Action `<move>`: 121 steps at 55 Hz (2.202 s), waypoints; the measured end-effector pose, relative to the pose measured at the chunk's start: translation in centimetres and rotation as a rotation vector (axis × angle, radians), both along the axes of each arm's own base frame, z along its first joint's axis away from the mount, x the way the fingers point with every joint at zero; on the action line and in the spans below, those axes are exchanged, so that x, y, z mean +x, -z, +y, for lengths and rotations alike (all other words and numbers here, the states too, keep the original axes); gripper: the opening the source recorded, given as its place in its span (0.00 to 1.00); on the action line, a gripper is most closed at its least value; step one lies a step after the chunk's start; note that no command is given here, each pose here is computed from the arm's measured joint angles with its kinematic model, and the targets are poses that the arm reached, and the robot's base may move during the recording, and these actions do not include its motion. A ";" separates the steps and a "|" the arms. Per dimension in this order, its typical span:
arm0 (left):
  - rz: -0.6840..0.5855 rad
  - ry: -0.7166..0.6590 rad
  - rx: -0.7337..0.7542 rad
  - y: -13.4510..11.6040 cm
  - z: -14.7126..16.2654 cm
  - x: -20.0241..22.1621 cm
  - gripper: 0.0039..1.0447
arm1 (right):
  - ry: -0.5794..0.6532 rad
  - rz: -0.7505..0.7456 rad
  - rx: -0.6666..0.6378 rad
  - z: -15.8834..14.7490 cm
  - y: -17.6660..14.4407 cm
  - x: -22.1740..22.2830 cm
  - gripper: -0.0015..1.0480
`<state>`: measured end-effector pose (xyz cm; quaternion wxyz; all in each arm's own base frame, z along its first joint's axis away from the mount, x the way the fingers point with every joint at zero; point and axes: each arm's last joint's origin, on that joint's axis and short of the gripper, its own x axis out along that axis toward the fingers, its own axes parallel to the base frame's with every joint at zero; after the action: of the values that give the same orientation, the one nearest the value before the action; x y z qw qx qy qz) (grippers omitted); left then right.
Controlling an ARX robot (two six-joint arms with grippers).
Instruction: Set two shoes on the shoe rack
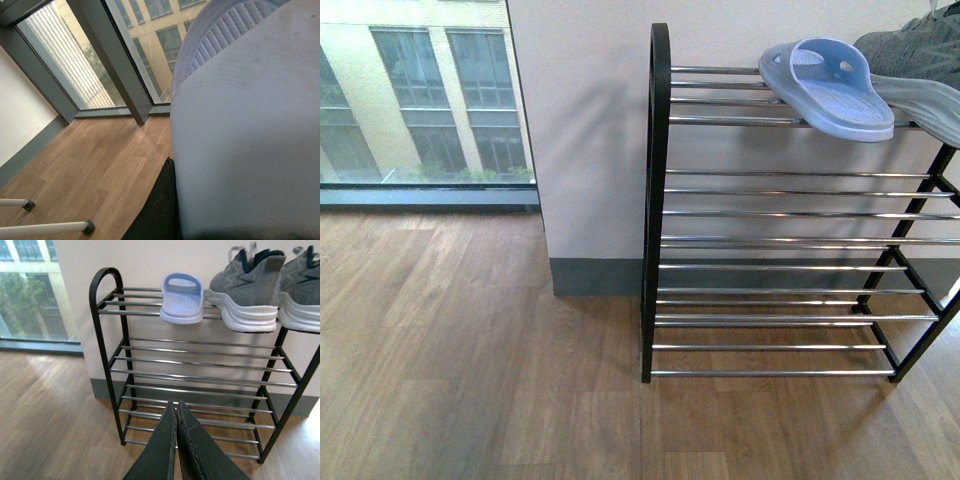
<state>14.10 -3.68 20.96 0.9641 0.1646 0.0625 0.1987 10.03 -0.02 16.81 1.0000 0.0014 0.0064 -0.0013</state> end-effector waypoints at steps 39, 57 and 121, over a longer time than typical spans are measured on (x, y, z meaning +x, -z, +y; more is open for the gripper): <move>0.000 -0.003 0.000 0.0 0.0 0.0 0.02 | -0.005 -0.030 0.000 0.0 -0.2 -0.3 0.83; 0.119 0.275 -0.283 -2.2 -2.1 4.1 0.02 | 0.002 -0.029 0.000 0.0 -0.2 -0.4 0.91; 0.429 0.373 -0.012 -5.1 -11.4 39.7 0.02 | 0.001 -0.029 0.000 0.0 -0.2 -0.4 0.91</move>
<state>53.81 -15.11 26.05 0.9497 0.2059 0.2350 -0.0219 9.68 -0.02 16.99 1.0000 0.0016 -0.0081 -0.0019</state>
